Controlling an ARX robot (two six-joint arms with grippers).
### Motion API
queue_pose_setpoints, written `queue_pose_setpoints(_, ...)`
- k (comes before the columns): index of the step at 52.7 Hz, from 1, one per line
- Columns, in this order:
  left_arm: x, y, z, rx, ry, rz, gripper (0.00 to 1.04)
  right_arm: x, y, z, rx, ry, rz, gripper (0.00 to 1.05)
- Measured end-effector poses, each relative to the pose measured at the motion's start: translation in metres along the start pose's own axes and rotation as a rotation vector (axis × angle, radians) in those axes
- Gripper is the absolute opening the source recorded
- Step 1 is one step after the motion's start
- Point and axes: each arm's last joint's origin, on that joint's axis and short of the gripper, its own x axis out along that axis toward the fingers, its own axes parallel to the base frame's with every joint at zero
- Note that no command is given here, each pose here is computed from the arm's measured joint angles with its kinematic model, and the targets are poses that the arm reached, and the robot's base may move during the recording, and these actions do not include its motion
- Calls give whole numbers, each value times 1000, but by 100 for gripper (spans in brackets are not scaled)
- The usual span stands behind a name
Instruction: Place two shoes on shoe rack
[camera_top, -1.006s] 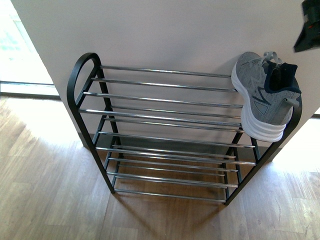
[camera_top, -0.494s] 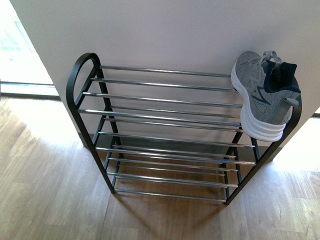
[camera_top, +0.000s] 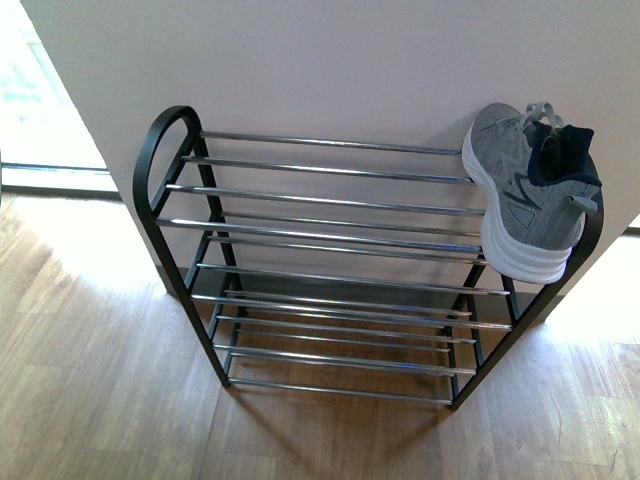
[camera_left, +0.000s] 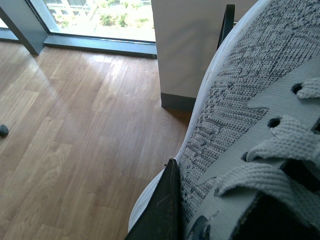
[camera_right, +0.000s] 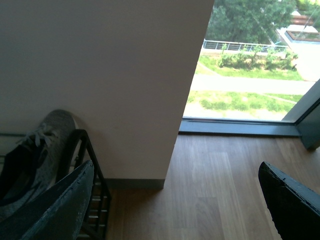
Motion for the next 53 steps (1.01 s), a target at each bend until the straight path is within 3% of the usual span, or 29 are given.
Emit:
queue_pose_setpoints(18,0,0,0,0,0,0,2,-22,7,-21,94,-44,9,95)
queue_pose_setpoints(25,0,0,0,0,0,2,2,-31,33,-33,53,-275,241,73)
queue_pose_setpoints(32,0,0,0,0,0,-3,2,-42,62,-51,65,-288,270,55)
queue_pose_setpoints(47,0,0,0,0,0,-2,2,-63,116,-91,82,-279,275,3)
queue_pose_setpoints(53,0,0,0,0,0,1,2,-67,125,-98,83,-283,275,2)
